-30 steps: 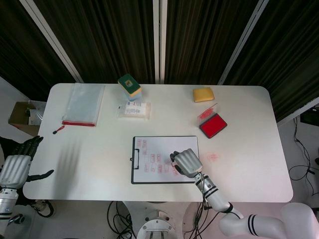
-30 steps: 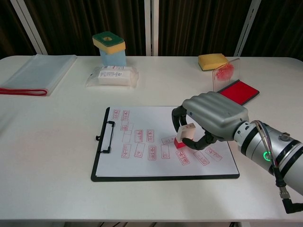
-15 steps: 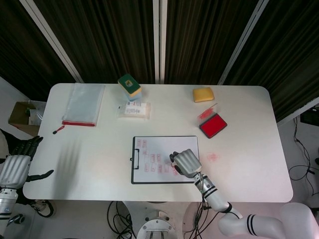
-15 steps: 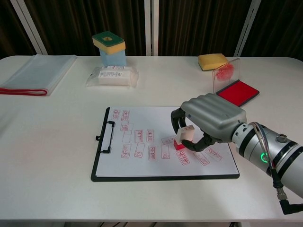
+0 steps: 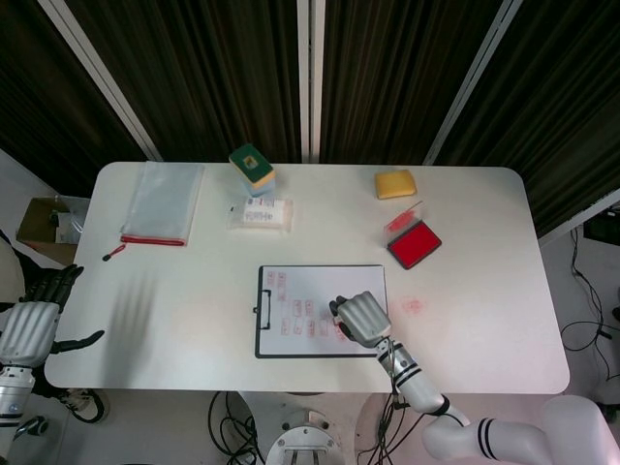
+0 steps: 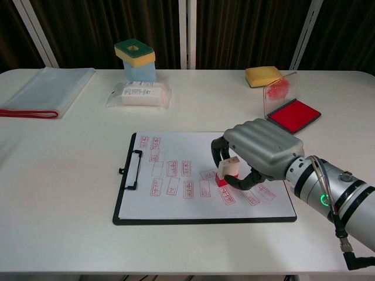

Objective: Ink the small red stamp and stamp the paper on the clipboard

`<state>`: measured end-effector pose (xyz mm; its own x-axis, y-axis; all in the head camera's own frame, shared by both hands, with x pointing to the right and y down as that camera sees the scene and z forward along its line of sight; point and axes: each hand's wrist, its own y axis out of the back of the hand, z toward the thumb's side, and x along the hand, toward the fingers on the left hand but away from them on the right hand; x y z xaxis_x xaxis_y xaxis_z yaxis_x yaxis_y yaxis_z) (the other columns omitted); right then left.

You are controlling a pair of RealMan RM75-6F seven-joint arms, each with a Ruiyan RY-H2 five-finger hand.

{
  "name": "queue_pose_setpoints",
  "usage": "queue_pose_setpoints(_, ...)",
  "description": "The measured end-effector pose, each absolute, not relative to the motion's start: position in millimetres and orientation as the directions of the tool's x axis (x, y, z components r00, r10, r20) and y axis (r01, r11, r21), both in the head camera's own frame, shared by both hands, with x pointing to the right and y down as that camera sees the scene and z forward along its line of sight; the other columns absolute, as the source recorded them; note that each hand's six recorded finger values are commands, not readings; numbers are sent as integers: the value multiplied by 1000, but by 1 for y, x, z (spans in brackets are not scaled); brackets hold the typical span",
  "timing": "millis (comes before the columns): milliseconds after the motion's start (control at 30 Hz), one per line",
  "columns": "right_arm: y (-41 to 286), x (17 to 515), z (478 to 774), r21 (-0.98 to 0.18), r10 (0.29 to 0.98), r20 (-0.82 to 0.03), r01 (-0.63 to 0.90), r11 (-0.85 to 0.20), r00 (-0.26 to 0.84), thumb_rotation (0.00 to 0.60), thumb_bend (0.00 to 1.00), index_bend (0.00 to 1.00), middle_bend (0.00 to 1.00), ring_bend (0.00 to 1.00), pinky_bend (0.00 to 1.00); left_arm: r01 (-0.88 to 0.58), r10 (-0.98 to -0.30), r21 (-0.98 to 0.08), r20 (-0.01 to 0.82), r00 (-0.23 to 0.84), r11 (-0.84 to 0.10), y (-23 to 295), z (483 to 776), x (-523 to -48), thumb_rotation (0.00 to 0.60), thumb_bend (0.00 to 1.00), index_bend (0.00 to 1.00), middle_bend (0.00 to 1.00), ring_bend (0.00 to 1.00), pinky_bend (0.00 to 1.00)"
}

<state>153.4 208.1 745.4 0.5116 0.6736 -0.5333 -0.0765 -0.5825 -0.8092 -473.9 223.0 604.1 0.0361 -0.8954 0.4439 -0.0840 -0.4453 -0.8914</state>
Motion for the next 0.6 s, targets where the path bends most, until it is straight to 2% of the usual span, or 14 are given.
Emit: queue_pose_setpoints(600,210,156,750,-805,677,-541,-73,-589,499,600,363,734,622,816,926,-84,-896,-892,442,34,-443,223,604,-475,433,91,64,57,99,180)
